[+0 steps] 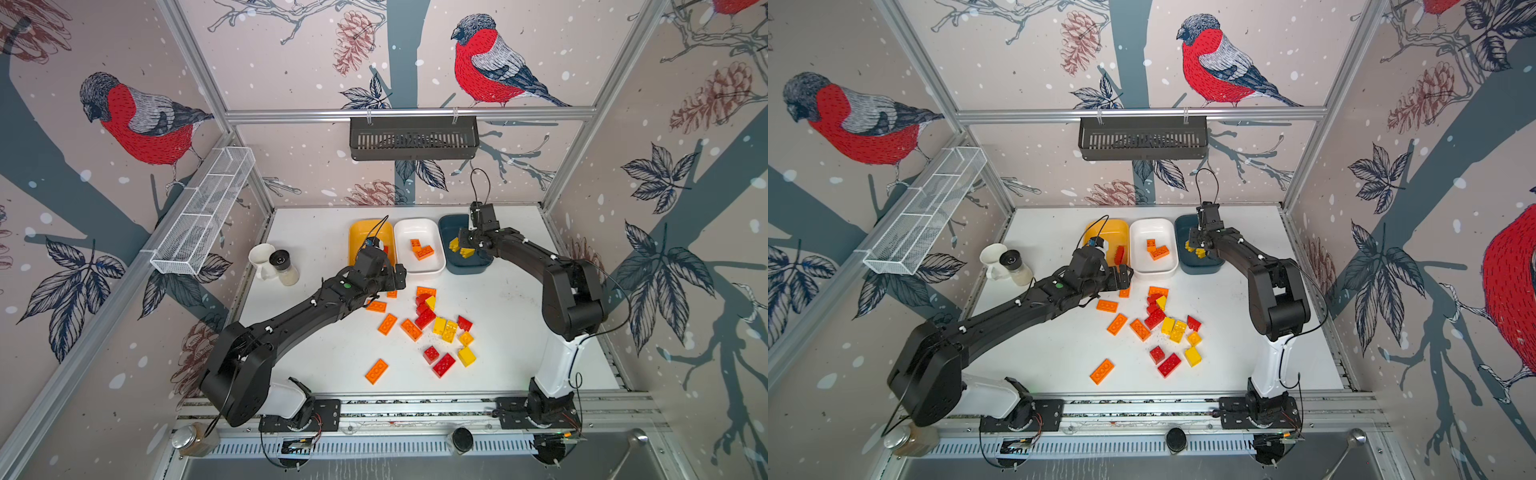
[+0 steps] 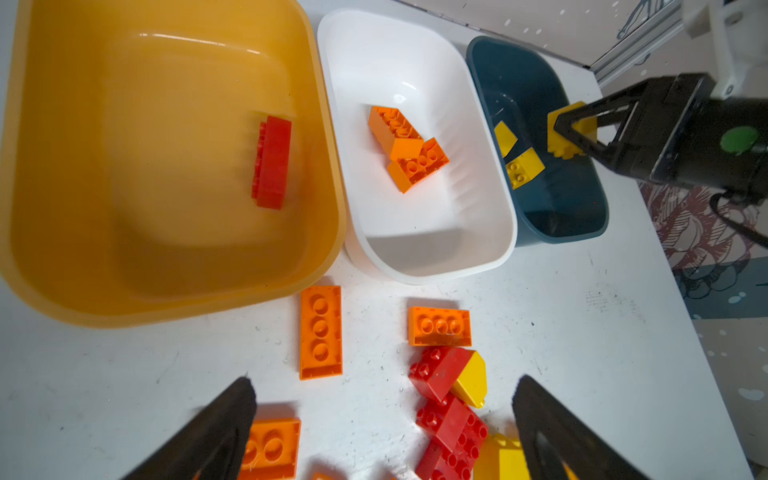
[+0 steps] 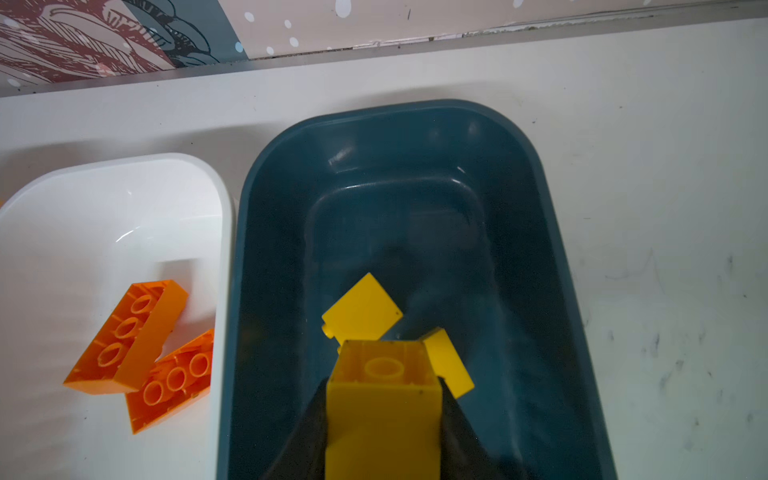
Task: Sort the legos into containers by color
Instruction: 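Carry the yellow brick with the right gripper and release it into the teal tub, then grasp an orange brick with the left gripper while right gripper withdraws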
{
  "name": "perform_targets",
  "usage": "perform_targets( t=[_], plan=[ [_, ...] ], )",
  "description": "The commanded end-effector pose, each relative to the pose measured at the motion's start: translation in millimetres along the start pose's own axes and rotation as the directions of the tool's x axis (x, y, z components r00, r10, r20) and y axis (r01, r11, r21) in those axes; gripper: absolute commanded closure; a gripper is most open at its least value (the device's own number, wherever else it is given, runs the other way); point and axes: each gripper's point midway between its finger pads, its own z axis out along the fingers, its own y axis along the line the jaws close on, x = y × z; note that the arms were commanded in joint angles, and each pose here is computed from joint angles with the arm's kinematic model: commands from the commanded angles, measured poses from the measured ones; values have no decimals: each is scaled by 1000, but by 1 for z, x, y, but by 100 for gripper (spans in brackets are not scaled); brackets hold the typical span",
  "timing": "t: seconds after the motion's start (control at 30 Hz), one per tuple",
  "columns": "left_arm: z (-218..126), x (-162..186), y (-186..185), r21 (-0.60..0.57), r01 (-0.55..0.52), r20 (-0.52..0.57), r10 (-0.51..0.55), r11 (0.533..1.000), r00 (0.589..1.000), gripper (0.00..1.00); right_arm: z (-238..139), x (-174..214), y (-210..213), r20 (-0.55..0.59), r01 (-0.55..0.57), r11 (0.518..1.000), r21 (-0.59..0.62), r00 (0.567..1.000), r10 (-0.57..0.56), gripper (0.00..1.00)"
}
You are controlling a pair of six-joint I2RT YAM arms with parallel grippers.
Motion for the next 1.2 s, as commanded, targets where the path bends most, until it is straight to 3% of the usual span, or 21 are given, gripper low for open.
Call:
perform_targets(
  t=[0.0, 0.37, 0.53, 0.57, 0.63, 0.8, 1.0, 1.17],
  plan=[
    [3, 9, 3, -3, 14, -24, -14, 1000, 1000, 3, 0, 3, 14, -29, 44, 998, -33, 999, -45, 66],
    [21, 39, 9, -20, 3, -103, -6, 1000, 995, 3, -44, -5, 22, 38, 41, 999, -6, 998, -41, 37],
    [32, 49, 16, -65, -23, -129, 14, 998, 992, 9, -75, -4, 22, 99, 23, 1000, 12, 995, -24, 24],
    [34, 50, 17, -72, -31, -134, 21, 997, 991, 11, -83, -4, 21, 120, 11, 1000, 19, 993, -14, 19],
    [39, 53, 21, -96, -51, -148, 37, 994, 988, 14, -100, -5, 19, 164, -6, 1000, 15, 987, 3, 0],
    [51, 55, 30, -160, -105, -165, 78, 982, 983, 19, -138, 0, 10, 264, -93, 995, -37, 959, 99, 0],
    [72, 65, 40, -237, -179, -207, 131, 955, 970, 24, -158, 33, 7, 262, -108, 989, -96, 956, 130, 0],
    [89, 69, 41, -269, -225, -227, 165, 936, 960, 31, -169, 57, -6, 290, -218, 966, -138, 924, 250, 0]
  ],
)
